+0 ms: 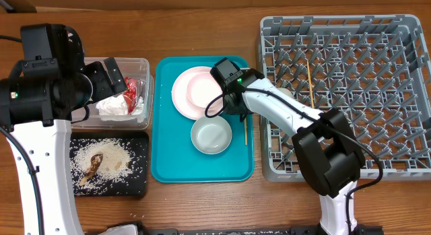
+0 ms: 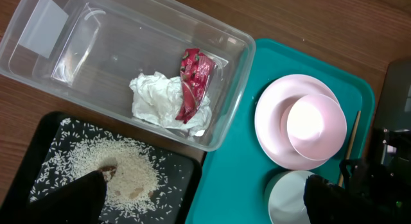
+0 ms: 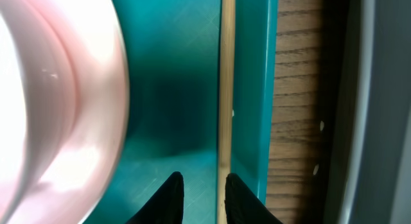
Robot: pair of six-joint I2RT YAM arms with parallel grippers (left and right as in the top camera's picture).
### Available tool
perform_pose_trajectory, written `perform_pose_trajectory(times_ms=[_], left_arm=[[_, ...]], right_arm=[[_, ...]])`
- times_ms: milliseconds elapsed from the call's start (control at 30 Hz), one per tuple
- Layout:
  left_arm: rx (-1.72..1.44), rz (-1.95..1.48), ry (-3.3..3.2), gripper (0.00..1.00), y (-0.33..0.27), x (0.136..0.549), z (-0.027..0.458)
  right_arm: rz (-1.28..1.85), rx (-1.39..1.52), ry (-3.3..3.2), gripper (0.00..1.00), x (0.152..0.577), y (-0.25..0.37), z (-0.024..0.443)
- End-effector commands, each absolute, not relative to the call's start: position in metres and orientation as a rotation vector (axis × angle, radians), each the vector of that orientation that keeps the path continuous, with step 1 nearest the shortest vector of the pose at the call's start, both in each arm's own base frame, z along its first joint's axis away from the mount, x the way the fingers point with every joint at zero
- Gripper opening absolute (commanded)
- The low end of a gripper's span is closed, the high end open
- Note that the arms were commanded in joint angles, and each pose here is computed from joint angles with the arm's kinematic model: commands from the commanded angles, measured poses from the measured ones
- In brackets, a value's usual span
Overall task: Sort waste into correct bins and load items into the dishwasher
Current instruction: 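Grasp second wooden chopstick with right gripper and lift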
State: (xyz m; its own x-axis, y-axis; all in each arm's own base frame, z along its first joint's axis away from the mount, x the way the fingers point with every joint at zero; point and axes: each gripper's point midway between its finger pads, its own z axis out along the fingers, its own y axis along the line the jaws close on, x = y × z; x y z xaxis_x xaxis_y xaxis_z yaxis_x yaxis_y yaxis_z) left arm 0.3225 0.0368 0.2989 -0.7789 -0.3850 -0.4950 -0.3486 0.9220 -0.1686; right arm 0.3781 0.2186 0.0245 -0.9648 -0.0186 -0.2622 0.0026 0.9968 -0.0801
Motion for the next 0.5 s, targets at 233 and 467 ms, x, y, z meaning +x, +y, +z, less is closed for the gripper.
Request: perform_pose_trajectory(times_ms=[233,467], left_arm=[[-0.526,-0.08,2.532,1.0,0.0394,0.3241,0.3013],[-0.526,-0.08,2.532,1.0,0.0394,0.324,0.3013]], right_arm=[[-0.153,-0.017,2.864,0.26,0.3754,0.2109,0.0088],[-0.15,0.017,2.865,0.29,0.3746,0.2105,0.0078]])
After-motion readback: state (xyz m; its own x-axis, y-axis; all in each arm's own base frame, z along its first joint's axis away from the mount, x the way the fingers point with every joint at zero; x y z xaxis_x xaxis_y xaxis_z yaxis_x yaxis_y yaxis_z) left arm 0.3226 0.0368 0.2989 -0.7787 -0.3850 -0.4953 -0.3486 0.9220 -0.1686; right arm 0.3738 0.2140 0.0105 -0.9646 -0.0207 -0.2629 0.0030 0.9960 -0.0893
